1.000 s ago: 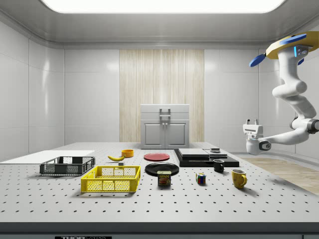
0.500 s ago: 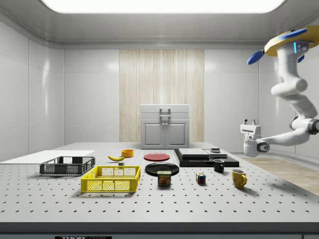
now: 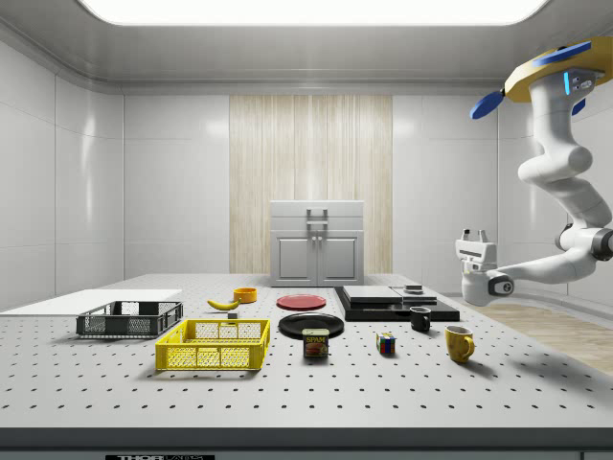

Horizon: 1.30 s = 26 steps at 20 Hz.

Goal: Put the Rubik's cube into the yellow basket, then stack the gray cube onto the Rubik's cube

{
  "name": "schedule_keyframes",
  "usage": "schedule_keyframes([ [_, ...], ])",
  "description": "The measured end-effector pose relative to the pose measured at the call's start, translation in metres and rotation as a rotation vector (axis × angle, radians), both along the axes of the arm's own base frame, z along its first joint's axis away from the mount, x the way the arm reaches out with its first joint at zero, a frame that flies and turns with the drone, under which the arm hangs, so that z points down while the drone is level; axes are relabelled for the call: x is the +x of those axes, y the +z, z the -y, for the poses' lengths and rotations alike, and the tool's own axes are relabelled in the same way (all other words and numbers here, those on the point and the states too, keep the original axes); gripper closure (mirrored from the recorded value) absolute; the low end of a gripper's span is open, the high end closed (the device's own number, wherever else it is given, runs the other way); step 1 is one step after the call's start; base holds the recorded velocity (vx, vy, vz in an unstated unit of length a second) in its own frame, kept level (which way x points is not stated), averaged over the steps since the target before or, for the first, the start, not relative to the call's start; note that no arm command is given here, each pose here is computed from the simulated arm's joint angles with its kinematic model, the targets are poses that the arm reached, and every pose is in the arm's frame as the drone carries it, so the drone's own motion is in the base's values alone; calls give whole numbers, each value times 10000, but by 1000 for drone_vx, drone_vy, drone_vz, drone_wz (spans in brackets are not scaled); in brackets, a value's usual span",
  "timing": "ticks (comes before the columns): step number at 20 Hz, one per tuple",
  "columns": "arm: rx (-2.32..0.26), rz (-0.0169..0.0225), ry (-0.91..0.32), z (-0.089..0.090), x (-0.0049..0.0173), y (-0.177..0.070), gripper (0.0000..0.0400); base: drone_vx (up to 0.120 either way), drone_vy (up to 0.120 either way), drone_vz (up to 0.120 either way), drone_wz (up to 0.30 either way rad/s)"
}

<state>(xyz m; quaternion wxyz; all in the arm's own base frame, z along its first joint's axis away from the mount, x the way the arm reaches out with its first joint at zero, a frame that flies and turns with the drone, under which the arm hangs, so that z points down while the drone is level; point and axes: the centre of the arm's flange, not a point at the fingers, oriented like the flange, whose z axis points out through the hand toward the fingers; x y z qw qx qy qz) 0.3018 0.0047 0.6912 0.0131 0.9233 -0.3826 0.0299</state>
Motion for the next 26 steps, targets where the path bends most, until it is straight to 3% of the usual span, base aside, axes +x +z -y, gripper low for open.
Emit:
schedule_keyframes([
  [9, -1684, 66, -45, -166, -6, -23, 0, 120, 107, 0, 0],
  [16, -6344, 103, -174, -579, -4, -226, 0, 120, 0, 0, 0],
  [21, -13449, 93, -379, -926, 14, -826, 0, 120, 0, 0, 0],
  [23, -16916, 77, -487, -924, 25, -1169, 0, 120, 0, -40, 0],
  [26, -21719, 43, -640, -734, 40, -1600, 0, 120, 0, -120, 0],
])
